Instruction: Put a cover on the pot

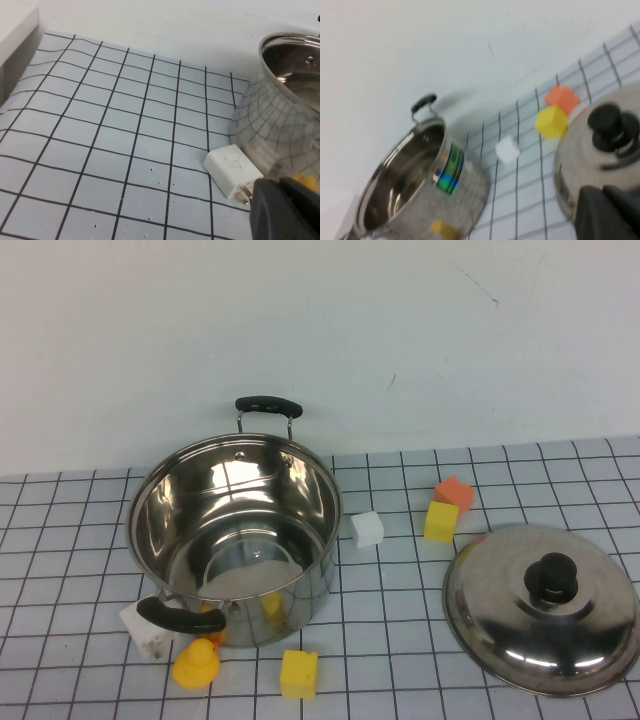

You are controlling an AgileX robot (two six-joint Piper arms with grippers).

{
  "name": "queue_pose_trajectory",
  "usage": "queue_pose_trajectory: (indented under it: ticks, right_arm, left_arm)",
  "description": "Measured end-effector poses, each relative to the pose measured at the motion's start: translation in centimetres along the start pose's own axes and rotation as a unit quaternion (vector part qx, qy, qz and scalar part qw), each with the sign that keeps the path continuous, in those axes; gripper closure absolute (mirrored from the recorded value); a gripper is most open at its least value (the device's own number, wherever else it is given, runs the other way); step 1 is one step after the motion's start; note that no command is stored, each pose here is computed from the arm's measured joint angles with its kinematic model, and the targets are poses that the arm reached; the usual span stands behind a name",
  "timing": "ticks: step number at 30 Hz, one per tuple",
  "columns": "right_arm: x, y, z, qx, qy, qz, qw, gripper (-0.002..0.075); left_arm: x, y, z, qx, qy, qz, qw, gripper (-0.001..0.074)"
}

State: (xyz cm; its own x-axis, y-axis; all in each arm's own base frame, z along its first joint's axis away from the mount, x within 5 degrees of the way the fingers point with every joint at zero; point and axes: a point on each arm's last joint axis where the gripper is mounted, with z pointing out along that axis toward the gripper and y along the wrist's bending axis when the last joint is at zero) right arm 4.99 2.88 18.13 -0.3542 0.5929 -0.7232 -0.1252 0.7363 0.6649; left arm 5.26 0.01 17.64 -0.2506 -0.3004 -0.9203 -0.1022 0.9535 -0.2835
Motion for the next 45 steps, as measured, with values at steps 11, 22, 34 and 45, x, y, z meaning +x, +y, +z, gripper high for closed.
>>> queue_pose_trajectory:
  ticks: [11, 22, 34, 45]
  right_arm:
    - [-1.3, 2.0, -0.8, -0.036, -0.007, -0.187, 0.982, 0.0728]
    - [-7.5, 5.6, 1.4, 0.015, 0.045, -0.295, 0.954, 0.0728]
    - [-10.4, 4.6, 9.4, 0.019, -0.124, -0.266, 0.956, 0.0356]
    - [-6.1, 1.5, 16.8, -0.042, -0.073, -0.300, 0.950, 0.0130]
  left_arm:
    - [0.0, 0.0, 0.0, 0.000, 0.000, 0.000, 1.000, 0.0738]
    - [0.0, 0.0, 0.0, 0.000, 0.000, 0.000, 1.000, 0.0738]
    - [0.0, 0.0, 0.0, 0.000, 0.000, 0.000, 1.000, 0.0738]
    - [0.0, 0.0, 0.0, 0.000, 0.000, 0.000, 1.000, 0.0738]
